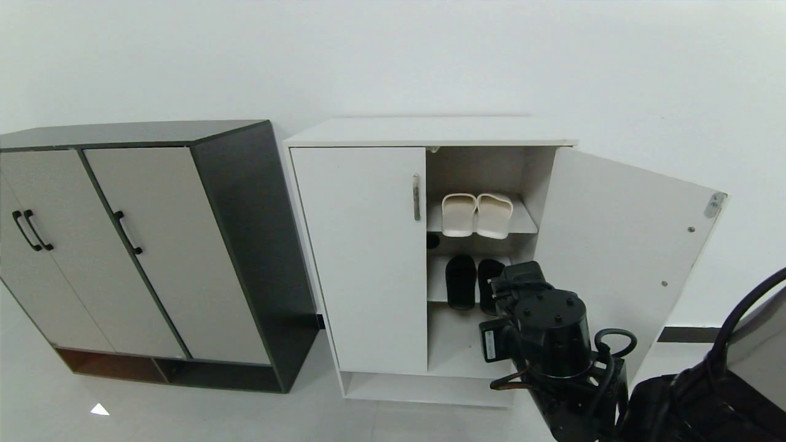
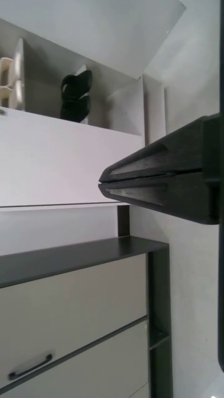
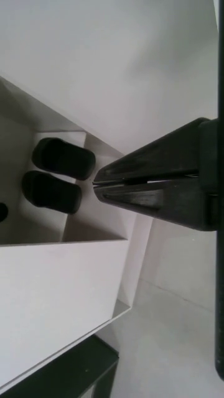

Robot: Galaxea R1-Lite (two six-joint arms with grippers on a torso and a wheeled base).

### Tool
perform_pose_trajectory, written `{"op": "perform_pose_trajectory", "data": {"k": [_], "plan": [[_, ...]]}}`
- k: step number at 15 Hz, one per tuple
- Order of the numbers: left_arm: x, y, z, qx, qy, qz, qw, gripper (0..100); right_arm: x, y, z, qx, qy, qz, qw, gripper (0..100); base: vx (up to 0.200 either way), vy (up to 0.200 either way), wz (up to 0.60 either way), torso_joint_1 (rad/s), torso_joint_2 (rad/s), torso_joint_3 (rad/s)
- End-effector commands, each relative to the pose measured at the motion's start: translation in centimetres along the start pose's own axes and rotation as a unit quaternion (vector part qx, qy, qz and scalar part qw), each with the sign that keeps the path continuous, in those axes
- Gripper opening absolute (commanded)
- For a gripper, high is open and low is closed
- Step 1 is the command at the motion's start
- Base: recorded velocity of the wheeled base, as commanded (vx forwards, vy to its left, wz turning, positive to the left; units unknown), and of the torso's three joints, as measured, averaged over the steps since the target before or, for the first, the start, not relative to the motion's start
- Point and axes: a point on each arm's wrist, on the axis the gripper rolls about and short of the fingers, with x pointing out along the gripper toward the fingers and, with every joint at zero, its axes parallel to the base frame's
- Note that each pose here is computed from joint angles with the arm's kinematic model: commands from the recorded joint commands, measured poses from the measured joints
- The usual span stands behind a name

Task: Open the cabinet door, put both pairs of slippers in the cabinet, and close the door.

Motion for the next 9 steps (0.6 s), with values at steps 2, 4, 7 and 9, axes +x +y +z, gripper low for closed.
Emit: {"op": "perform_pose_trajectory", "data": {"k": [2,4,7,9], "plan": [[0.00,0.00,0.00,0.000,0.000,0.000,1.0000,0,0.09,0.07,-0.26,-0.003,0.003,-0.001,1.000,0,0.000,0.000,0.00,0.110,-0.45,-0.339],[0.00,0.00,0.00,0.000,0.000,0.000,1.0000,0,0.10,0.09,-0.23,-0.003,0.003,0.000,1.000,0,0.000,0.000,0.00,0.137,-0.46,-0.330],[0.00,0.00,0.00,0.000,0.000,0.000,1.0000,0,0.07,0.06,-0.22,-0.003,0.003,0.000,1.000,0,0.000,0.000,0.00,0.150,-0.47,-0.325],[0.00,0.00,0.00,0.001,0.000,0.000,1.0000,0,0.23,-0.07,-0.21,-0.002,0.003,-0.003,1.000,0,0.000,0.000,0.00,0.168,-0.48,-0.312]]}}
